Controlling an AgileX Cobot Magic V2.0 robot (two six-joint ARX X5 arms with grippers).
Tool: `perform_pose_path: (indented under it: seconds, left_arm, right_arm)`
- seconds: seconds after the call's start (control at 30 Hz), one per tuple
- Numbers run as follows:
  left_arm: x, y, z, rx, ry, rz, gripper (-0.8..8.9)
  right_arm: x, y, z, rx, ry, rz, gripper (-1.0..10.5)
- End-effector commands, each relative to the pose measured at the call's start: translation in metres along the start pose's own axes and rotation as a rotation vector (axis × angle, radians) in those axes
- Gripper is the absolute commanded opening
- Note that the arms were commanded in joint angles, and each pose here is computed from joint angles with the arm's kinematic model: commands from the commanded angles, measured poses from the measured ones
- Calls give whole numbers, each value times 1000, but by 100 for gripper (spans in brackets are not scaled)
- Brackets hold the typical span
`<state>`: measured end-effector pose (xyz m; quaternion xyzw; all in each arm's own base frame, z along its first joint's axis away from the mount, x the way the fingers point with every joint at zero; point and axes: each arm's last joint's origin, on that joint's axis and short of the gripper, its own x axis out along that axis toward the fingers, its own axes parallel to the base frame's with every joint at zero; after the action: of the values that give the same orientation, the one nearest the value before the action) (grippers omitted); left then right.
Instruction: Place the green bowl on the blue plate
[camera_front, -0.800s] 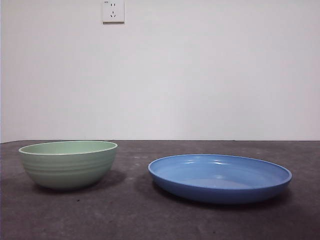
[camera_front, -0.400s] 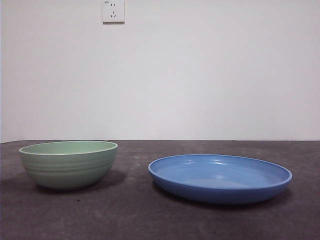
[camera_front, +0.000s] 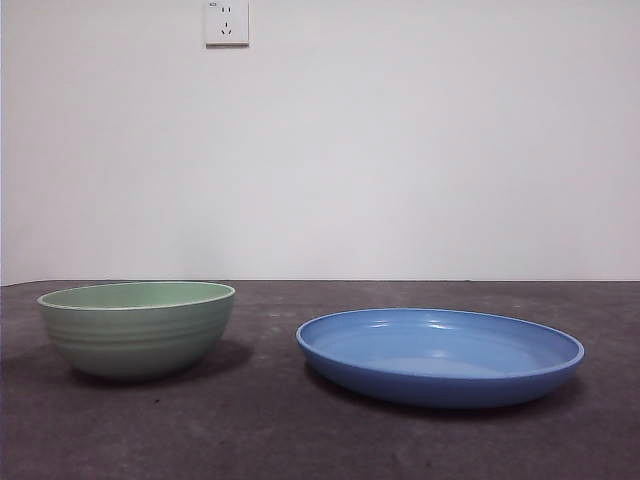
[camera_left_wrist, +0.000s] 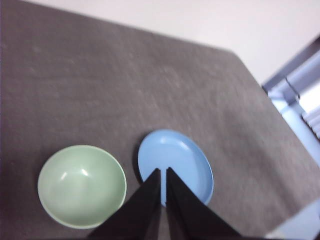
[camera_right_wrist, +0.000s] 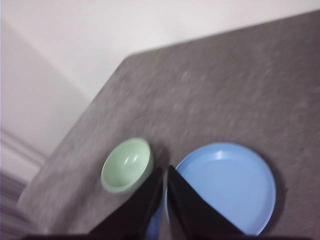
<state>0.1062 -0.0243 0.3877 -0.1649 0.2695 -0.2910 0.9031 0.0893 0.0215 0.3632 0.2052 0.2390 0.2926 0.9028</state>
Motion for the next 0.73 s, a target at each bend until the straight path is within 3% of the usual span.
perform_pose_path:
  seconds: [0.03,0.2,0.57,0.67,0.73]
  left_arm:
    - [3,-4,8,84,36,-30,18]
    - [19,-4,7,129,133,-75,19]
    - [25,-3,8,131,156,-79,41]
    - [25,-2,7,123,168,-77,128]
    - [25,-2,6,116,180,-75,206]
  right_arm:
    - [4,5,6,-80,57,39,12]
    - [17,8,5,-134,186,78,12]
    - [19,9,4,-167,198,94,13]
    - [19,9,4,-166,200,97,41]
    - [19,9,4,-166,200,97,140]
